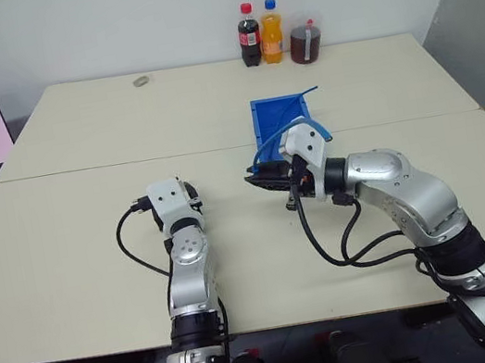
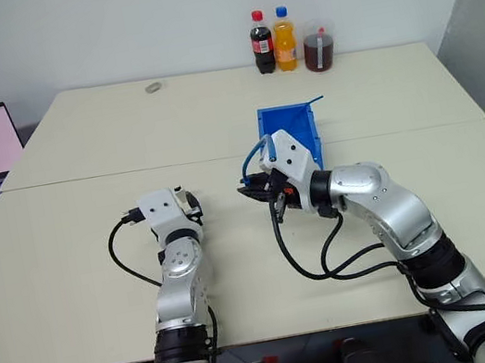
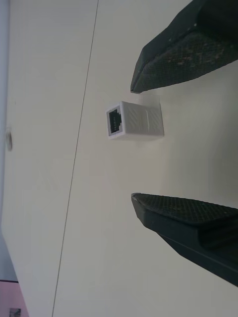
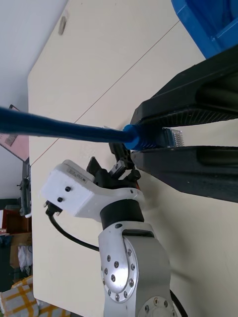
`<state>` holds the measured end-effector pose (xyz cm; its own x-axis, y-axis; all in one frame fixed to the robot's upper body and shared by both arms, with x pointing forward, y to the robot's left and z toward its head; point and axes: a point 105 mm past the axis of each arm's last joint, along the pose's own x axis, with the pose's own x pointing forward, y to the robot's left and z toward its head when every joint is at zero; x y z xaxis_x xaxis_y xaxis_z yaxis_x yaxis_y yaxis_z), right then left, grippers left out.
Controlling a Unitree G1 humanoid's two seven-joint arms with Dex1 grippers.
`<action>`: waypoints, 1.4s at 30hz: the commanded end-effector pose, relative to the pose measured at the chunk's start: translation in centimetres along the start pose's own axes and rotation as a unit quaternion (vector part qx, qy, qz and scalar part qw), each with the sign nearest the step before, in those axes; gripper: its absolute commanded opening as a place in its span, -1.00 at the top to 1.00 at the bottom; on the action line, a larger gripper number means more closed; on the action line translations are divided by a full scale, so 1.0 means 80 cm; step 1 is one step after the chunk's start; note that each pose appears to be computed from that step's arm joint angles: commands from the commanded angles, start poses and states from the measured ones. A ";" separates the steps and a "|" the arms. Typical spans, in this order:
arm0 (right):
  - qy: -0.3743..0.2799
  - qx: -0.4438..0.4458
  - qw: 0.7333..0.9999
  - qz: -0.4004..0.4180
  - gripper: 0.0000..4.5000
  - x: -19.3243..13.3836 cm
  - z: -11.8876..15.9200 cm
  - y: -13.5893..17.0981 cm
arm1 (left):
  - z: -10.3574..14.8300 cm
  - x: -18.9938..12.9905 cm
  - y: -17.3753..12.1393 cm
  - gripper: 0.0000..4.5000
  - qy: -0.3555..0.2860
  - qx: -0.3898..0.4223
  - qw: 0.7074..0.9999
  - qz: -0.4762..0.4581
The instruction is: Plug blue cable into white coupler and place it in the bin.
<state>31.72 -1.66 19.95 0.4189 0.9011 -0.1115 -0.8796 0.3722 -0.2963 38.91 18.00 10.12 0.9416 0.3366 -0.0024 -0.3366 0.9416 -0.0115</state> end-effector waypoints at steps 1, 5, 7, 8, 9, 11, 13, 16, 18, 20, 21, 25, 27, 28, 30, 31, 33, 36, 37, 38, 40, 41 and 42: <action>-0.026 -0.026 0.999 -0.006 0.90 -0.004 0.023 -0.006 | 0.011 0.008 -0.005 -0.49 -0.016 -0.018 1.000 -0.001; -0.025 -0.026 0.999 -0.007 0.90 -0.005 0.023 -0.007 | 0.008 0.011 -0.008 -0.49 -0.015 -0.020 1.000 0.002; -0.025 -0.025 0.999 -0.008 0.90 -0.006 0.023 -0.008 | 0.006 0.013 -0.012 -0.49 -0.015 -0.016 1.000 0.001; -0.025 -0.023 0.999 -0.008 0.90 -0.007 0.023 -0.008 | 0.005 0.015 -0.014 -0.49 -0.015 -0.014 1.000 0.000; -0.025 -0.022 0.999 -0.009 0.90 -0.007 0.022 -0.008 | 0.004 0.016 -0.015 -0.49 -0.015 -0.012 1.000 0.001; -0.023 -0.023 0.999 -0.009 0.90 -0.008 0.022 -0.009 | 0.003 0.018 -0.015 -0.49 -0.015 -0.012 1.000 0.006; -0.022 -0.023 0.999 -0.009 0.90 -0.009 0.021 -0.009 | 0.001 0.019 -0.016 -0.42 -0.017 -0.012 1.000 0.007; -0.022 -0.021 1.000 -0.004 0.90 -0.010 0.021 -0.007 | -0.003 0.020 -0.020 -0.20 -0.018 -0.006 1.000 -0.001; -0.023 -0.019 1.000 -0.002 0.90 -0.010 0.021 -0.006 | -0.008 0.020 -0.018 0.04 -0.017 0.000 1.000 0.001; -0.024 -0.016 1.000 0.001 0.90 -0.010 0.020 -0.004 | -0.012 0.020 -0.016 0.25 -0.014 0.000 1.000 0.004; -0.024 -0.016 1.000 0.002 0.90 -0.010 0.020 -0.003 | -0.012 0.020 -0.016 0.31 -0.013 0.001 1.000 0.005; -0.021 -0.016 1.000 0.008 0.90 -0.011 0.019 -0.002 | -0.014 0.022 -0.013 0.65 -0.013 0.004 1.000 0.005; -0.020 -0.016 1.000 0.006 0.90 -0.011 0.019 -0.002 | -0.015 0.023 -0.010 0.65 -0.014 0.007 1.000 0.003; -0.020 -0.015 1.000 0.005 0.90 -0.012 0.018 -0.003 | -0.014 0.024 -0.009 0.66 -0.015 0.009 1.000 0.003; -0.020 -0.014 1.000 0.003 0.90 -0.012 0.018 -0.003 | -0.013 0.024 -0.005 0.66 -0.020 0.013 1.000 0.000; -0.019 -0.014 1.000 0.002 0.90 -0.013 0.017 -0.003 | -0.012 0.024 -0.004 0.66 -0.024 0.016 1.000 -0.004; -0.019 -0.014 1.000 0.001 0.90 -0.015 0.017 -0.004 | -0.006 0.024 -0.005 0.66 -0.041 0.036 0.998 -0.021; -0.033 -0.008 0.999 -0.004 0.90 -0.022 0.026 -0.009 | 0.009 0.015 -0.015 0.66 -0.080 0.075 0.989 -0.101; -0.034 -0.009 0.999 -0.004 0.90 -0.025 0.027 -0.010 | 0.013 0.009 -0.018 0.66 -0.088 0.081 0.983 -0.138; -0.034 -0.010 0.999 -0.003 0.90 -0.028 0.027 -0.011 | 0.016 0.003 -0.021 0.66 -0.091 0.075 0.978 -0.170; -0.025 -0.011 1.000 0.001 0.90 -0.034 0.020 -0.011 | 0.021 -0.010 -0.020 0.66 -0.095 0.056 0.969 -0.222; -0.021 -0.012 1.000 0.003 0.90 -0.036 0.016 -0.010 | 0.022 -0.015 -0.019 0.66 -0.096 0.056 0.965 -0.239; -0.017 -0.013 1.000 0.005 0.90 -0.038 0.013 -0.010 | 0.022 -0.021 -0.018 0.66 -0.096 0.057 0.959 -0.260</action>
<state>31.59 -4.24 20.64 0.4242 0.8983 -0.1147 -0.8792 0.3782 -0.2900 38.42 16.98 9.67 0.9922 -0.0851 0.0913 0.0711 0.9866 0.1468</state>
